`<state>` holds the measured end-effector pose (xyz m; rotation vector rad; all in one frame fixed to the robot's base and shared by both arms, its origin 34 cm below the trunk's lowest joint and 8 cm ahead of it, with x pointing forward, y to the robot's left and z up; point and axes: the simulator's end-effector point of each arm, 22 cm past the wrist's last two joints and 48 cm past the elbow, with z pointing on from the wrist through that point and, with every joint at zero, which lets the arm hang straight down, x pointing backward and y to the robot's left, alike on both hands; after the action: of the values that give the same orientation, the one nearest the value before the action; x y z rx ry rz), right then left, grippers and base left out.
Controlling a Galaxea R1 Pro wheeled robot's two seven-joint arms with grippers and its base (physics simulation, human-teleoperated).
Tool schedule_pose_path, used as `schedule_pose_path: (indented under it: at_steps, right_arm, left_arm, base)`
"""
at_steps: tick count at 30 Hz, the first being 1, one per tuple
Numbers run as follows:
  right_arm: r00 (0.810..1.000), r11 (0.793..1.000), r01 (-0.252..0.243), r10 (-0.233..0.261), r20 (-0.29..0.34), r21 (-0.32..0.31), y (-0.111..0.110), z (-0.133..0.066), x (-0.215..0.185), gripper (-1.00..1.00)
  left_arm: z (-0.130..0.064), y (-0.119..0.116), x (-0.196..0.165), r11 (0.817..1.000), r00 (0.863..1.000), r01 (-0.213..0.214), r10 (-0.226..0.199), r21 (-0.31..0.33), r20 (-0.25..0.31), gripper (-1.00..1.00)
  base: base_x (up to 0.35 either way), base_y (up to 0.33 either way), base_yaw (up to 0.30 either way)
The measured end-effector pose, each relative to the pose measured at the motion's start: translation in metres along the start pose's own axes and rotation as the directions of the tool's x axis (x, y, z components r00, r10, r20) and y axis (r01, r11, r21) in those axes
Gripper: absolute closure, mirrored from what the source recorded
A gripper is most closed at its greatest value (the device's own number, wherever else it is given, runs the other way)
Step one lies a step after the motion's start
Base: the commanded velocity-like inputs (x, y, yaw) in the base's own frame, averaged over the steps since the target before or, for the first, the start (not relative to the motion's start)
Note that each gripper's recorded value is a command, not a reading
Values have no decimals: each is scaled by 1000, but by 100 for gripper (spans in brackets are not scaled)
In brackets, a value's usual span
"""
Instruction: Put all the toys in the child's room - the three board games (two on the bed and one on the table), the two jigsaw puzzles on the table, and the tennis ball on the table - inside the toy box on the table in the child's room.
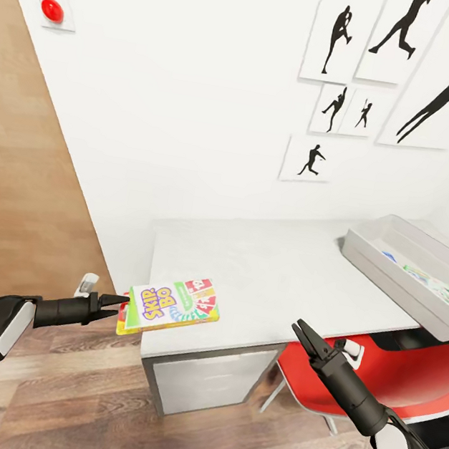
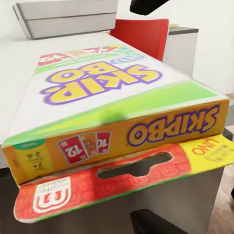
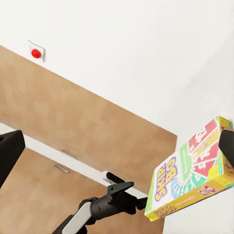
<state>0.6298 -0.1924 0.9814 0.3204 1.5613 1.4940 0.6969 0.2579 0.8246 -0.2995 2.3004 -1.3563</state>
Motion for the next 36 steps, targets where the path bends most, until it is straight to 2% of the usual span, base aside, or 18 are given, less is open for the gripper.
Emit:
schedule_pose_path:
  at_steps: [11, 36]
  right_arm:
    - [1000, 1000, 0, 0, 0, 1, 0, 0, 0, -100]
    - [1000, 1000, 0, 0, 0, 7, -2, 1, 1, -100]
  left_arm:
    - [0, 0, -1, 1000, 1000, -4, 4, 0, 2, -100]
    - [-1, 0, -1, 1000, 1000, -2, 2, 2, 4, -100]
  base:
    - [72, -80, 0]
    - [-16, -35, 0]
